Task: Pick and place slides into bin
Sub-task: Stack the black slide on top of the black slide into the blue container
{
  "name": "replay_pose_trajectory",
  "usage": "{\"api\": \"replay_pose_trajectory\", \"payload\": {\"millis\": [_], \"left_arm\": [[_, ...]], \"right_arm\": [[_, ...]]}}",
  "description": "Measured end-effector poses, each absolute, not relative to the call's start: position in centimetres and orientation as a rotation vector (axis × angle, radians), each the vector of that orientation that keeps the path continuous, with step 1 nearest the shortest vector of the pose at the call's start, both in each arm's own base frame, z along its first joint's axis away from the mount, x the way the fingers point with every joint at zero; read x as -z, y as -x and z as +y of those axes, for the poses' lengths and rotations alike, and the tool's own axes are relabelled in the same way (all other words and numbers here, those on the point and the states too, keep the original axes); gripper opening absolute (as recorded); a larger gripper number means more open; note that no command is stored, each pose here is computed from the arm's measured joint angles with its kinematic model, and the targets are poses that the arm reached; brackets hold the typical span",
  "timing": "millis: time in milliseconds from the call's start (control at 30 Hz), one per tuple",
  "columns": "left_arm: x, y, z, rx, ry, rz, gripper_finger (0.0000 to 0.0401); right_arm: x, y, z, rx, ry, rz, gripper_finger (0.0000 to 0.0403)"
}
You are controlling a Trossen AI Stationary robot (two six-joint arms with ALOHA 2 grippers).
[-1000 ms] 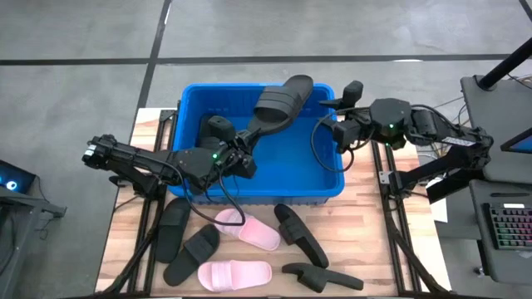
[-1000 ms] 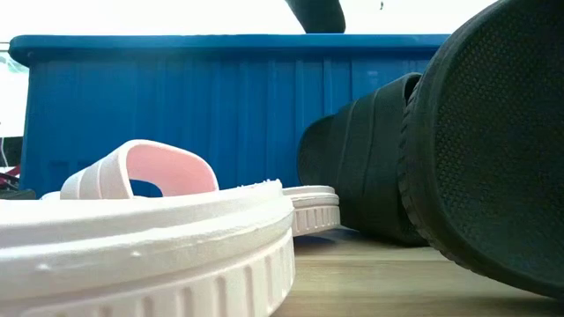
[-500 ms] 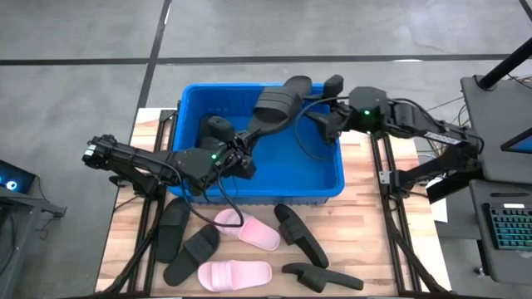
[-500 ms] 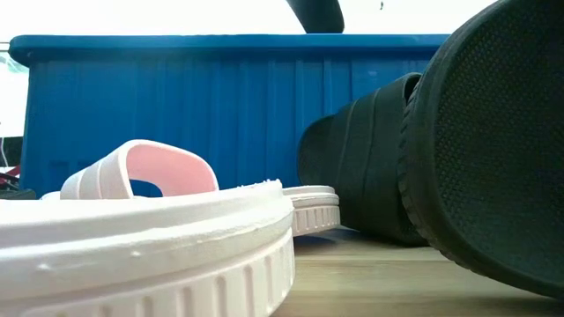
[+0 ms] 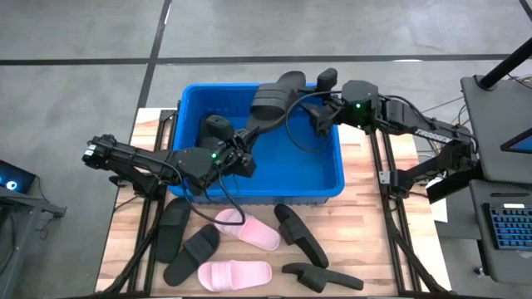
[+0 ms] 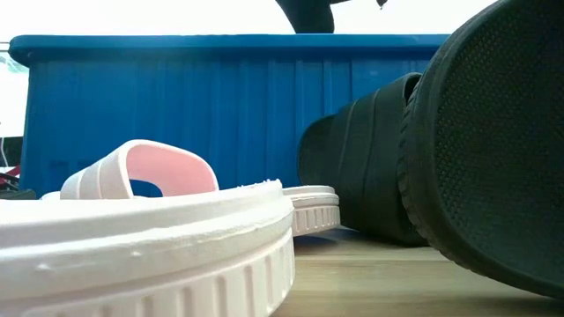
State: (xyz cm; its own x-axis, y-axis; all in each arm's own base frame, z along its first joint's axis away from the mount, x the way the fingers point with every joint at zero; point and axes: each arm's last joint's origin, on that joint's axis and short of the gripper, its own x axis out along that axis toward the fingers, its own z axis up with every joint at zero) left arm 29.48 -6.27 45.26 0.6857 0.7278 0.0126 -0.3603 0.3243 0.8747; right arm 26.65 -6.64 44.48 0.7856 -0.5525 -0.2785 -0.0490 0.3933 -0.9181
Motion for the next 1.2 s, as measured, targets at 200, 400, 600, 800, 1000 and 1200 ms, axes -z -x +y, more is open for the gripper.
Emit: {"api": "replay_pose_trajectory", "payload": {"millis": [200, 400, 600, 800, 1000, 1200], "left_arm": [[-45.30, -29.49, -6.35, -0.730, -1.030, 0.423, 0.0027], [-45.40, -29.48, -6.32, -0.739, -1.041, 0.428, 0.0027], [-45.52, -29.45, -6.29, -0.741, -1.042, 0.427, 0.0027], [-45.52, -29.45, -6.30, -0.740, -1.042, 0.427, 0.0027], [-45.52, -29.45, -6.29, -0.742, -1.041, 0.427, 0.0027], [-45.52, -29.45, -6.28, -0.744, -1.038, 0.427, 0.0031]], "right_arm": [[-45.27, -26.30, -6.61, 0.387, 1.113, 0.555, 0.0208], [-44.92, -26.66, -6.80, 0.371, 1.140, 0.578, 0.0208], [-44.85, -26.81, -6.84, 0.370, 1.141, 0.580, 0.0207], [-44.89, -26.75, -6.85, 0.375, 1.137, 0.581, 0.0205], [-44.87, -26.75, -6.86, 0.384, 1.110, 0.578, 0.0154], [-44.87, -26.75, -6.85, 0.384, 1.111, 0.578, 0.0079]]}}
